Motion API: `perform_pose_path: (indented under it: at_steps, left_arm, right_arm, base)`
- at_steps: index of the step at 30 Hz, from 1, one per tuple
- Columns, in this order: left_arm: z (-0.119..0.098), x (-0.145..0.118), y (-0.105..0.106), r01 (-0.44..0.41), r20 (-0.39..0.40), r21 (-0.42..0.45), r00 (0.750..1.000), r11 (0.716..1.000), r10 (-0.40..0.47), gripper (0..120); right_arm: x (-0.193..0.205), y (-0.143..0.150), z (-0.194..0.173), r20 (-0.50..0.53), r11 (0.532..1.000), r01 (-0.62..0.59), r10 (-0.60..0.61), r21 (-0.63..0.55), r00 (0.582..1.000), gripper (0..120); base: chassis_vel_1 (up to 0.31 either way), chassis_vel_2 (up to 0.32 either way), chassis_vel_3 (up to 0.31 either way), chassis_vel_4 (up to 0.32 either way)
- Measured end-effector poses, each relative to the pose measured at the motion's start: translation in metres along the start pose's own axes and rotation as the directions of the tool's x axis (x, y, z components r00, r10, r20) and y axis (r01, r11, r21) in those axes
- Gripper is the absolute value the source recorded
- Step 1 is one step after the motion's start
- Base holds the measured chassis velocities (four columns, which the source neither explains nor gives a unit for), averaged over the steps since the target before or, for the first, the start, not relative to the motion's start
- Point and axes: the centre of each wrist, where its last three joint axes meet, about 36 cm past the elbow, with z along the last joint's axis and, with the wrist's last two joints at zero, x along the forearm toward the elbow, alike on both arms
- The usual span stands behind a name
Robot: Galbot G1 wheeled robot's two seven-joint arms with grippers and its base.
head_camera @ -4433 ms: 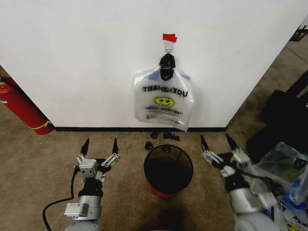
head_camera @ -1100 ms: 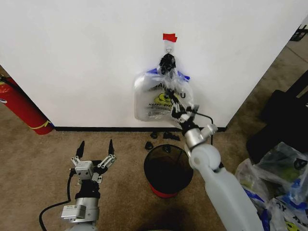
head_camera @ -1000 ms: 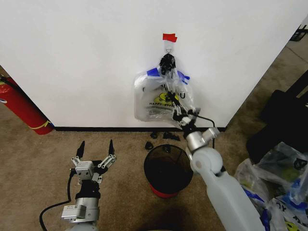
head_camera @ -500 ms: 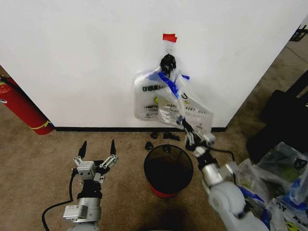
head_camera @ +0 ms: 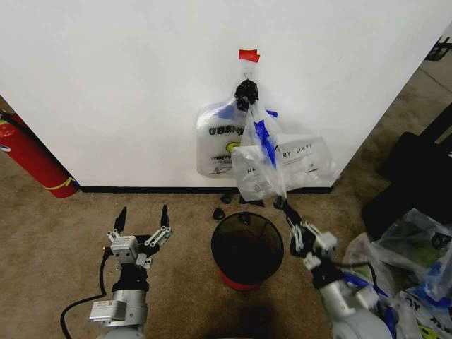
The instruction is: Pick up the garbage bag from the wall and place it over the trash bin.
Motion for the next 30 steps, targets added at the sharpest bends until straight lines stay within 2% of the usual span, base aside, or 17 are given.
perform_pose_path:
  at_steps: [9,18,26,30]
  left_arm:
    - [0.002,0.001,-0.002,0.000,-0.006,0.005,1.000,1.000,0.000,100]
    - [-0.001,0.002,-0.002,0.001,-0.002,0.002,1.000,1.000,-0.001,100]
    - [0.000,0.005,-0.003,0.004,-0.005,-0.001,1.000,1.000,-0.004,100]
    - [0.000,0.005,-0.004,0.004,-0.005,-0.002,1.000,1.000,-0.004,100]
  right_arm:
    - [0.034,0.013,0.017,0.035,0.996,-0.068,0.066,0.063,0.997,0]
    - [0.056,0.023,0.030,0.044,0.993,-0.075,0.072,0.094,0.996,0]
    - [0.059,0.022,0.037,0.051,0.990,-0.080,0.075,0.119,0.996,0]
    - [0.039,0.025,0.035,0.064,0.988,-0.118,0.112,0.099,0.992,0]
  base:
    - [0.000,0.000,0.000,0.000]
    - [0.000,0.000,0.000,0.000]
    - [0.000,0.000,0.000,0.000]
    - [0.000,0.000,0.000,0.000]
